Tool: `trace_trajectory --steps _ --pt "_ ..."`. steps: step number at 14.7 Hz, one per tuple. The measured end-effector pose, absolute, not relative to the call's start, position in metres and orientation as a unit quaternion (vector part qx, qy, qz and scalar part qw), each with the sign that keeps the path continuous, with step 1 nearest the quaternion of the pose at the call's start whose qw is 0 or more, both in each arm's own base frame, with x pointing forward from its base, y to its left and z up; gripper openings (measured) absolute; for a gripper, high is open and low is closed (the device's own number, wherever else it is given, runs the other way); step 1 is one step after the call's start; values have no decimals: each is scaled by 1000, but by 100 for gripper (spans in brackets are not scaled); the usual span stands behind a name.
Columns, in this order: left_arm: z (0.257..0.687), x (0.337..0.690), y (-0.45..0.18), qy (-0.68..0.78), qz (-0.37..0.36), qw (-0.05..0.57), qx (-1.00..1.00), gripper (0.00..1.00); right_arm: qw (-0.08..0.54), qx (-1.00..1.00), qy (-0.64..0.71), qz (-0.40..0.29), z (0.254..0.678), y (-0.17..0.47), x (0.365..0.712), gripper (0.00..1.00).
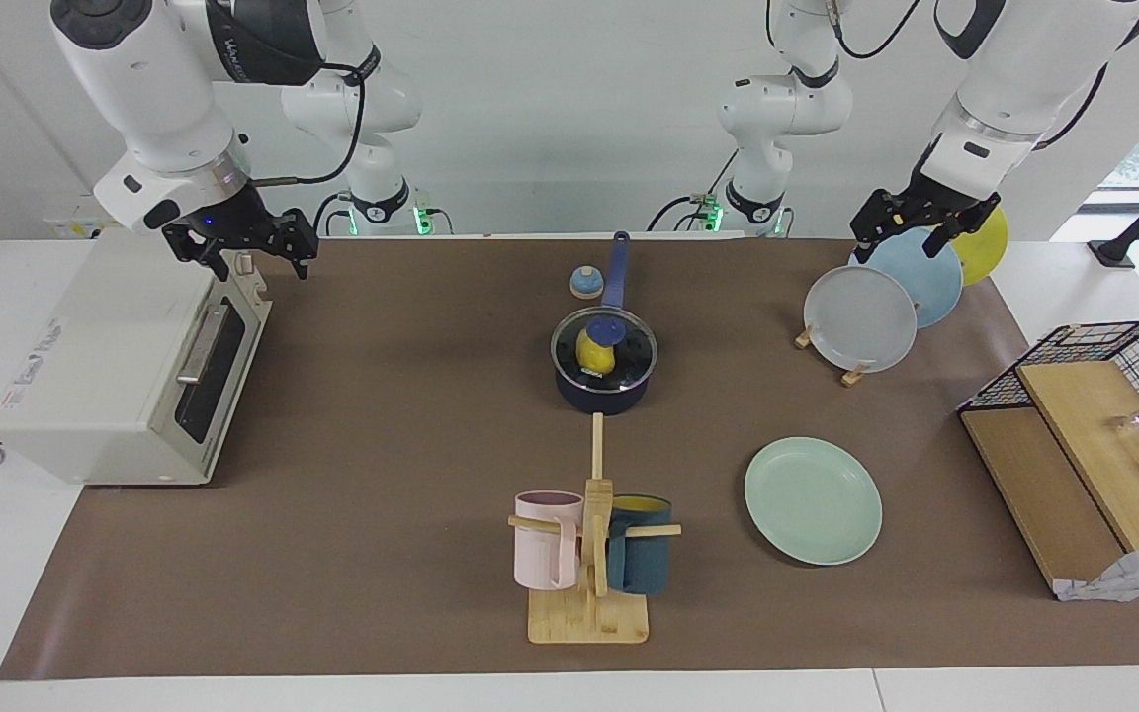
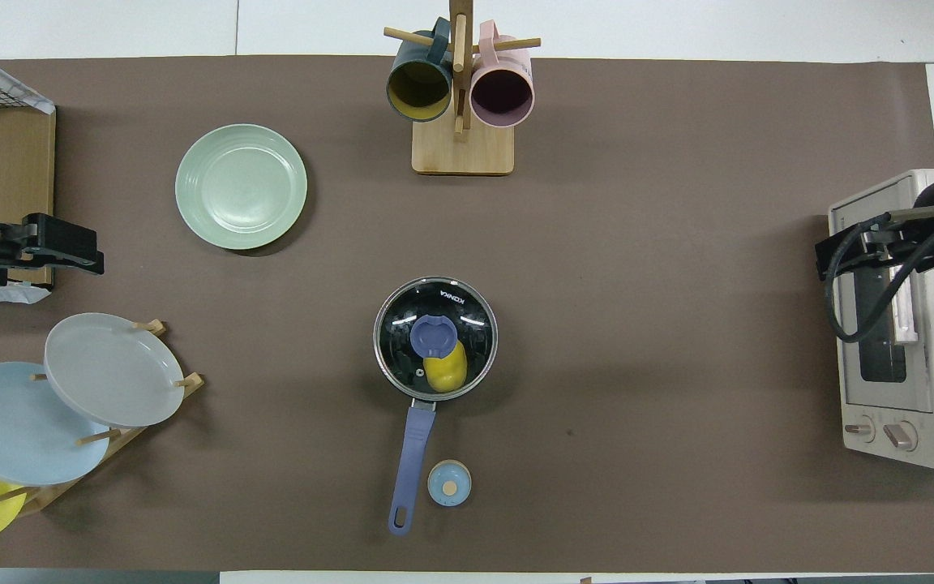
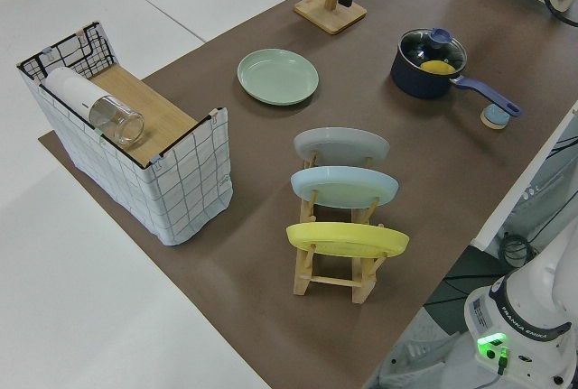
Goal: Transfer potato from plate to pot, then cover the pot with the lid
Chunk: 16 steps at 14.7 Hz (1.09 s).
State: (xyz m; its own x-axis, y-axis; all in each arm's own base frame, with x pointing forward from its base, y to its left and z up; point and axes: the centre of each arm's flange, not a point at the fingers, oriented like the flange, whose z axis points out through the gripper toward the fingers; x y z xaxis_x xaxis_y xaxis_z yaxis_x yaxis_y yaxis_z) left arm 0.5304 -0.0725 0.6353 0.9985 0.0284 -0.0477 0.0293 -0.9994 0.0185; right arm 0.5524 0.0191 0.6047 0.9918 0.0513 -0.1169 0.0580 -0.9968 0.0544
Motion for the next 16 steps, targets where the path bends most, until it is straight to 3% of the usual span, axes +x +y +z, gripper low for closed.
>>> trace_trajectory --steps 16 --pt "636 530 -71 16 -24 10 1000 100 28 999 17 -32 614 7 555 100"
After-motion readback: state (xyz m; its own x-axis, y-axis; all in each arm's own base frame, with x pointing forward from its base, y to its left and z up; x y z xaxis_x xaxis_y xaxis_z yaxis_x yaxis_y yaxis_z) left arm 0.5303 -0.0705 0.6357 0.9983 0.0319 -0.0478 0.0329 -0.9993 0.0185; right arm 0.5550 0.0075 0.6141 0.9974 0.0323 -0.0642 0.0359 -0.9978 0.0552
